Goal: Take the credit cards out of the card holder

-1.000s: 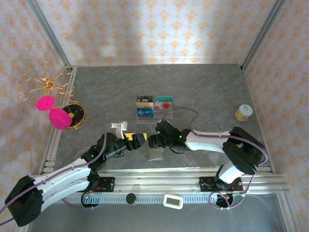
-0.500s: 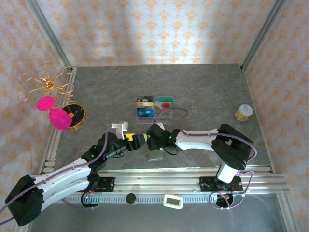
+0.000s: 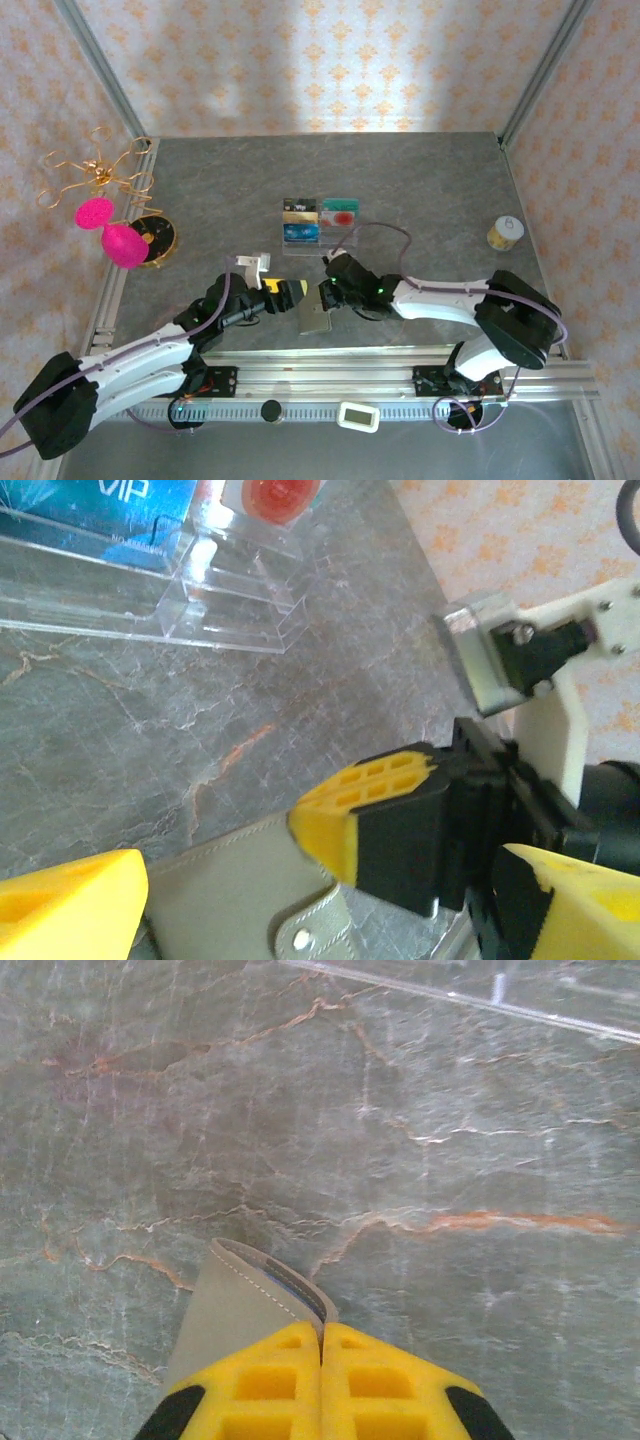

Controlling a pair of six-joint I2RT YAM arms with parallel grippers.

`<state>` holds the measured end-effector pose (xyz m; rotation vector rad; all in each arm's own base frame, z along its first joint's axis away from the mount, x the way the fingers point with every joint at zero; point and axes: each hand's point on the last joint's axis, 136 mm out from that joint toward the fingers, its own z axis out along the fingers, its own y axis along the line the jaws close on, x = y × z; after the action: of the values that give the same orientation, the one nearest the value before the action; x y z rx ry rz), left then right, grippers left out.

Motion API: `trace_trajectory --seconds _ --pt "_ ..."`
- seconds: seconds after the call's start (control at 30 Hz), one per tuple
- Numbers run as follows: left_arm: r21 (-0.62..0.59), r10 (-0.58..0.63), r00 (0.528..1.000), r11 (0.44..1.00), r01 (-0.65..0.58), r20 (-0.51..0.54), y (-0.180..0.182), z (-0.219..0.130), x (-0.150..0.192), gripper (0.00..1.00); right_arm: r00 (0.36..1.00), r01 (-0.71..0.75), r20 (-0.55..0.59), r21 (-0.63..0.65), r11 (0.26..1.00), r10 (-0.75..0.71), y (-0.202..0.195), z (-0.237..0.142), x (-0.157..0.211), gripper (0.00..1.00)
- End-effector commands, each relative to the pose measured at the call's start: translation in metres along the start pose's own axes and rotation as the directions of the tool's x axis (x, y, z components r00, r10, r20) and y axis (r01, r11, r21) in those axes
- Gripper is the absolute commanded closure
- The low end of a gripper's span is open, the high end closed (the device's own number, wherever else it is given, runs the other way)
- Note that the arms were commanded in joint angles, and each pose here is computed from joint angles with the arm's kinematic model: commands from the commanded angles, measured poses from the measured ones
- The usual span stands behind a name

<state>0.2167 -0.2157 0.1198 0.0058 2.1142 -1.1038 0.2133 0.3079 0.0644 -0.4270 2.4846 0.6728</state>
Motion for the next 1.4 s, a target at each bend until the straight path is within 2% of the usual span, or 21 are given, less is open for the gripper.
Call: trace_trajectory --seconds 0.0,0.17,0.27,0.47,0.7,0.9,1.03,1.13,1.23,1.3,1.37 --pt "0.074 0.03 1.0 0.997 -0.03 0.007 -0.018 0.002 -0.004 0.12 0.998 -0.024 0.062 -0.079 0.997 0.029 0.006 -0.012 -0.017 1.0" --pt "0.111 0.029 0.999 0.993 -0.031 0.02 -0.019 0.001 -0.002 0.09 0.989 -0.025 0.137 -0.188 0.982 0.052 0.013 -0.041 -0.038 1.0" --pt "0.18 0.029 0.999 0.983 -0.035 0.037 -0.029 -0.001 -0.002 0.06 0.982 -0.024 0.178 -0.237 0.971 0.068 0.015 -0.058 -0.051 1.0" --pt "0.257 0.059 0.996 0.964 -0.073 0.063 -0.044 -0.005 -0.006 0.08 0.966 0.018 0.246 -0.357 0.934 0.075 0.031 -0.094 -0.073 1.0" --pt "0.289 0.093 0.989 0.95 -0.123 0.115 -0.052 -0.008 -0.013 0.11 0.962 0.074 0.266 -0.464 0.883 0.059 0.059 -0.122 -0.085 1.0" --pt "0.321 0.132 0.974 0.929 -0.186 0.184 -0.063 -0.018 -0.022 0.06 0.949 0.115 0.307 -0.535 0.837 0.066 0.079 -0.154 -0.1 1.0" --pt "0.372 0.139 0.97 0.905 -0.206 0.201 -0.074 -0.024 -0.024 0.08 0.947 0.105 0.306 -0.579 0.809 0.096 0.087 -0.162 -0.104 1.0" --pt "0.454 0.111 0.965 0.866 -0.211 0.237 -0.091 -0.035 -0.029 0.2 0.954 0.08 0.278 -0.589 0.804 0.109 0.086 -0.152 -0.1 1.0" --pt "0.512 0.094 0.967 0.834 -0.206 0.237 -0.103 -0.043 -0.031 0.5 0.951 0.043 0.277 -0.554 0.831 0.135 0.076 -0.141 -0.099 1.0" --pt "0.513 0.092 0.972 0.837 -0.193 0.215 -0.103 -0.041 -0.029 0.69 0.949 0.023 0.278 -0.532 0.847 0.149 0.07 -0.136 -0.1 1.0" --pt "0.5 0.089 0.976 0.848 -0.178 0.197 -0.1 -0.038 -0.025 0.73 0.951 0.004 0.267 -0.52 0.854 0.159 0.067 -0.13 -0.1 1.0"
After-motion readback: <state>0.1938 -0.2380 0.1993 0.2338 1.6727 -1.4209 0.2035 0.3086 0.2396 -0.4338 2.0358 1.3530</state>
